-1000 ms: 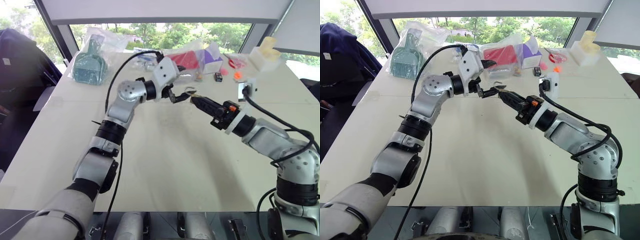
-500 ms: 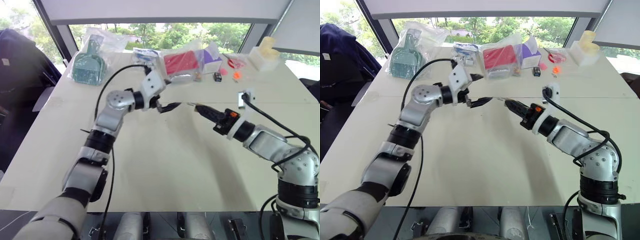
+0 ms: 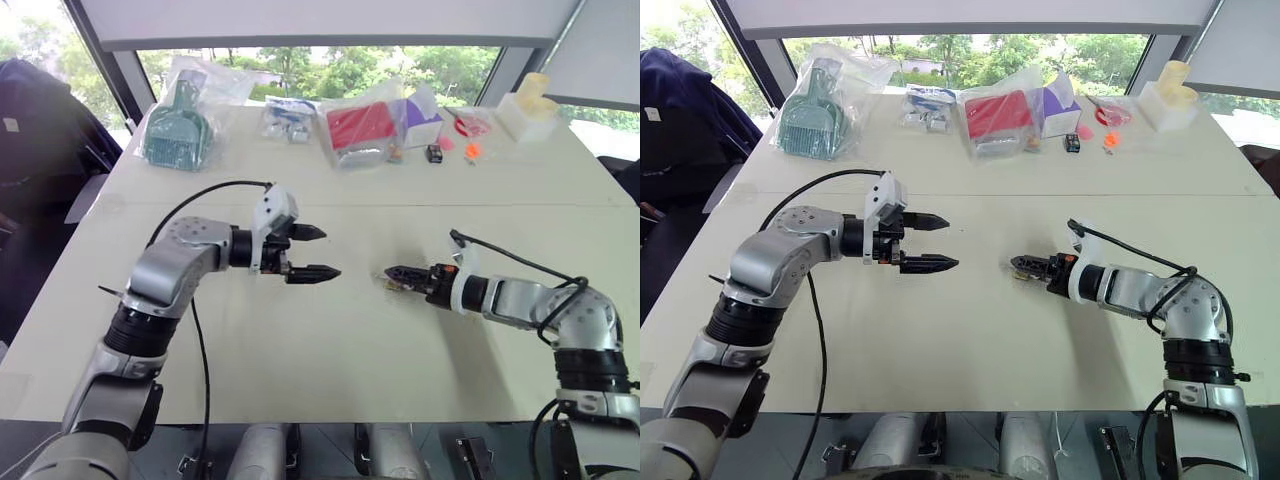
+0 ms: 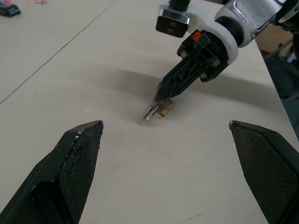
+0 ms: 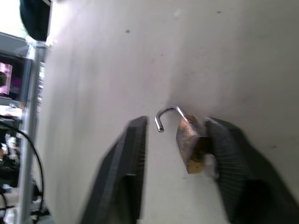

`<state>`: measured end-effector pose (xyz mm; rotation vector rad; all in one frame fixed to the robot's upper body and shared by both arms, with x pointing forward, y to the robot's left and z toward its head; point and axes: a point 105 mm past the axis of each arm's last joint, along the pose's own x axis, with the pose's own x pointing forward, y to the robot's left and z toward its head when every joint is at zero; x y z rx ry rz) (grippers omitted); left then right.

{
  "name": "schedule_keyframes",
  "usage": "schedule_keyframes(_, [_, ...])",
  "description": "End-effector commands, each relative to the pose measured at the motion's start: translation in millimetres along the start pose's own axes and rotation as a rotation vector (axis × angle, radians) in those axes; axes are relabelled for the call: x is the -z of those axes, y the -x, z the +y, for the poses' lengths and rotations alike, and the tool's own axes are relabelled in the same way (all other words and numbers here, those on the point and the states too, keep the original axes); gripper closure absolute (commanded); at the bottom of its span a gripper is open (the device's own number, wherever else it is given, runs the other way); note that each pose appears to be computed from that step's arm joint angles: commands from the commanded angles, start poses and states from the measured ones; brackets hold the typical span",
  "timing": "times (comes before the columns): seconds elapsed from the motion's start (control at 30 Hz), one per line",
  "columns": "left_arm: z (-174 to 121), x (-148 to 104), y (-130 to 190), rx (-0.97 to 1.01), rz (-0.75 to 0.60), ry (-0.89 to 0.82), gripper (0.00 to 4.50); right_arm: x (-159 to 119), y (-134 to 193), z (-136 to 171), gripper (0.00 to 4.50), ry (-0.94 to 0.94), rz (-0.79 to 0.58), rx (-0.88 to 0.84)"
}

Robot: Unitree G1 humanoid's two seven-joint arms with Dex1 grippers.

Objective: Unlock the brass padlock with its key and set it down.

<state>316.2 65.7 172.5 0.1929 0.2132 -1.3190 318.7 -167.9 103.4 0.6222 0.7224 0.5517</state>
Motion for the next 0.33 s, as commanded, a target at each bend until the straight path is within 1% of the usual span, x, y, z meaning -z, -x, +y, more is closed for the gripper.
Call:
schedule_keyframes(0.03, [-1, -6, 3, -0.016, -0.033, -0.007, 0.00, -9, 11, -11, 0.34, 0.162, 0.009, 0.109])
schedule_keyframes(0.07, [-1, -5, 4, -0.024, -0.035, -0.004, 0.00, -13, 18, -14, 0.04, 0.233, 0.009, 0.153])
schedule_keyframes(0.13, [2, -3, 5, -0.045, -0.043, 0.017, 0.00, -25, 38, -23, 0.04, 0.389, -0.010, 0.250])
schedule_keyframes(0.2, [3, -1, 7, -0.053, -0.047, 0.039, 0.00, -36, 56, -26, 0.04, 0.500, -0.038, 0.304])
schedule_keyframes(0.27, [4, 1, 8, -0.064, -0.049, 0.058, 0.00, -43, 73, -24, 0.04, 0.584, -0.076, 0.307])
schedule_keyframes(0.33, [3, 5, 10, -0.073, -0.052, 0.087, 0.00, -44, 90, -14, 0.04, 0.694, -0.117, 0.279])
